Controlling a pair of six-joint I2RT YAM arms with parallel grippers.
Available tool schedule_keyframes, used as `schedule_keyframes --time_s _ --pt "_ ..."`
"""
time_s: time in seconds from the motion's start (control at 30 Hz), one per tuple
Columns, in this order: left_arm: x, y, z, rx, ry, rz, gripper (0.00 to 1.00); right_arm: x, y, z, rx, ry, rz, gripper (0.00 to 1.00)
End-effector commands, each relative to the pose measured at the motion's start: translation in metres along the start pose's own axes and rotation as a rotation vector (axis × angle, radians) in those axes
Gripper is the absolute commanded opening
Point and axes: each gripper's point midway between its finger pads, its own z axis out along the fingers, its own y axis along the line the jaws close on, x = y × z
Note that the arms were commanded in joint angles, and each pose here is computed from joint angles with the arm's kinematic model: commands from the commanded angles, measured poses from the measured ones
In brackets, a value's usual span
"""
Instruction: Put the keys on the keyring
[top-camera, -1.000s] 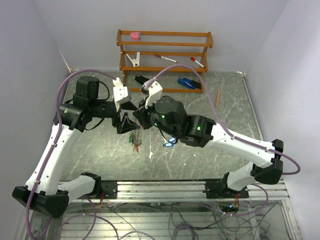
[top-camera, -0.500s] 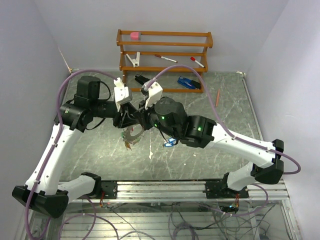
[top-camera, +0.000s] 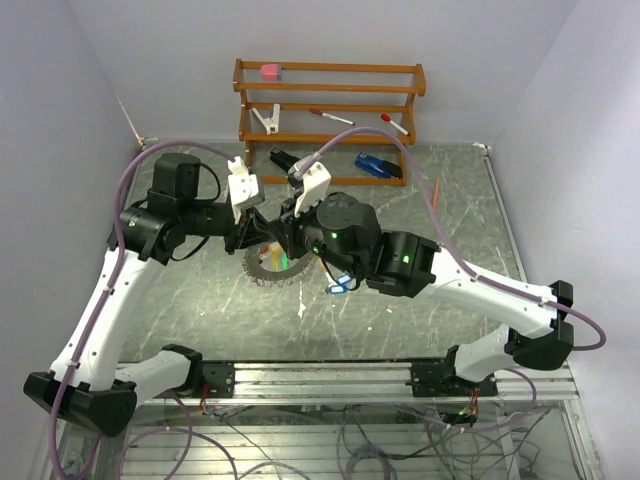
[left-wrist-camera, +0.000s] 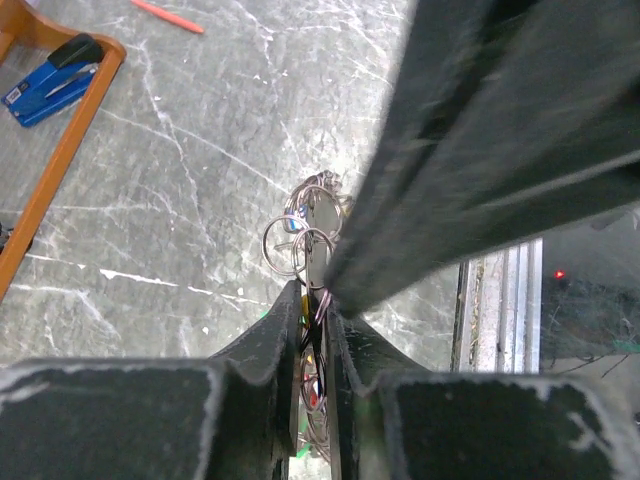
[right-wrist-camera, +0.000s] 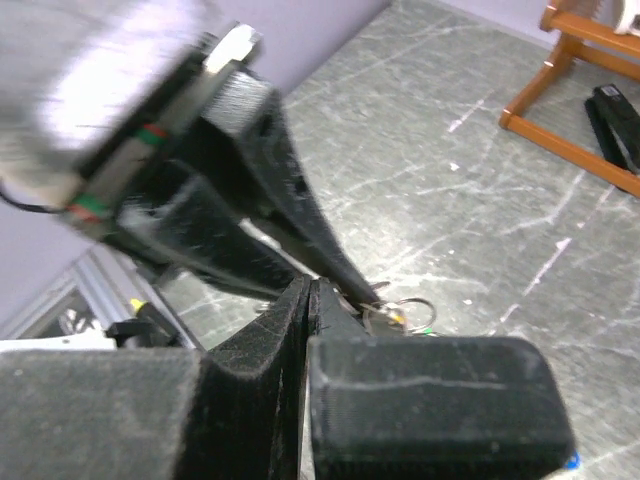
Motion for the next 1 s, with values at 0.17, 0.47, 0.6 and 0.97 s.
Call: schedule_keyframes --time_s 0.17,0.47,0.6,0.97 --pt "-0.008 0.010 0.004 -0.014 -0.024 0.010 0.26 -0.034 0.025 -0.015 -0.106 -0.093 0.078 0.00" --pt "-0.006 0.003 0.003 0.020 -0.020 0.031 0.07 -0.041 0.006 -0.029 -0.045 -0.116 0.067 0.00" --pt "0.011 0.008 0.001 -0.026 0.041 0.024 0.07 -0.023 -0.020 -0.040 0.018 -0.080 0.033 0.00" --pt "0.076 0.053 -0.015 -0.371 0.209 -0.075 0.40 0.132 -0.122 0.010 0.018 0.302 0.052 0.57"
